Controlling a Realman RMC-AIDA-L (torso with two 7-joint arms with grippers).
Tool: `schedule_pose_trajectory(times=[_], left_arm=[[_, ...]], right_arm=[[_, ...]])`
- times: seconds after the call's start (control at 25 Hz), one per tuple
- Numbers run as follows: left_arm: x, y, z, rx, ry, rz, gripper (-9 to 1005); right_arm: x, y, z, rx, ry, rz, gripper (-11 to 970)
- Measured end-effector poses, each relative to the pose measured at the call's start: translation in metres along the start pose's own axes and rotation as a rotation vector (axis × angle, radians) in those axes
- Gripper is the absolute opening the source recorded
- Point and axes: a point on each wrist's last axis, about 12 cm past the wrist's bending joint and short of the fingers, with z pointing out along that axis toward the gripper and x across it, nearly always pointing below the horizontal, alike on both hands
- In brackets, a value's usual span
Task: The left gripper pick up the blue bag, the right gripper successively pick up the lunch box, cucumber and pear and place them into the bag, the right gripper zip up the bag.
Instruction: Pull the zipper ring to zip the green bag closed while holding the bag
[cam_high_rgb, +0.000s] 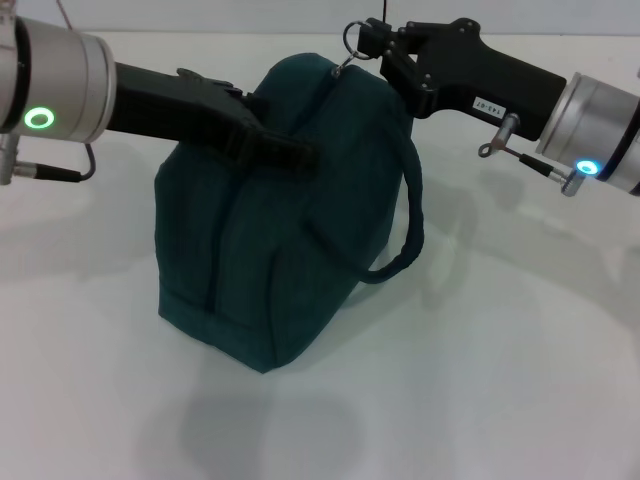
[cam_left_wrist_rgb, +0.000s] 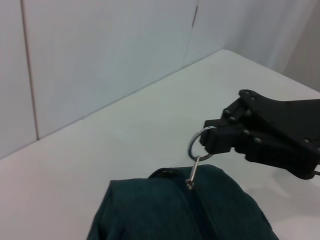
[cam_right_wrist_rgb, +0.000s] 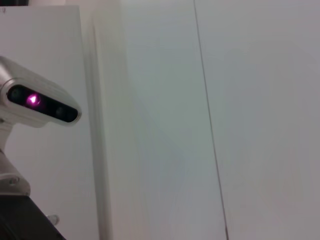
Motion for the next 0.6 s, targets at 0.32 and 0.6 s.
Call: schedule_pose_trajectory(times=[0.32,0.6], left_arm=[[0.0054,0.0055,-0.0042,-0.039,-0.023,-0.023,857],[0.0073,0.0050,-0.0045,-0.041,-0.018,-0.013,777]], right_arm=[[0.0007,0.0005,-0.0012,0.002,-0.003,0.003,6],[0.0009,0.0006,-0.0016,0.002,-0.003,0.004,7]])
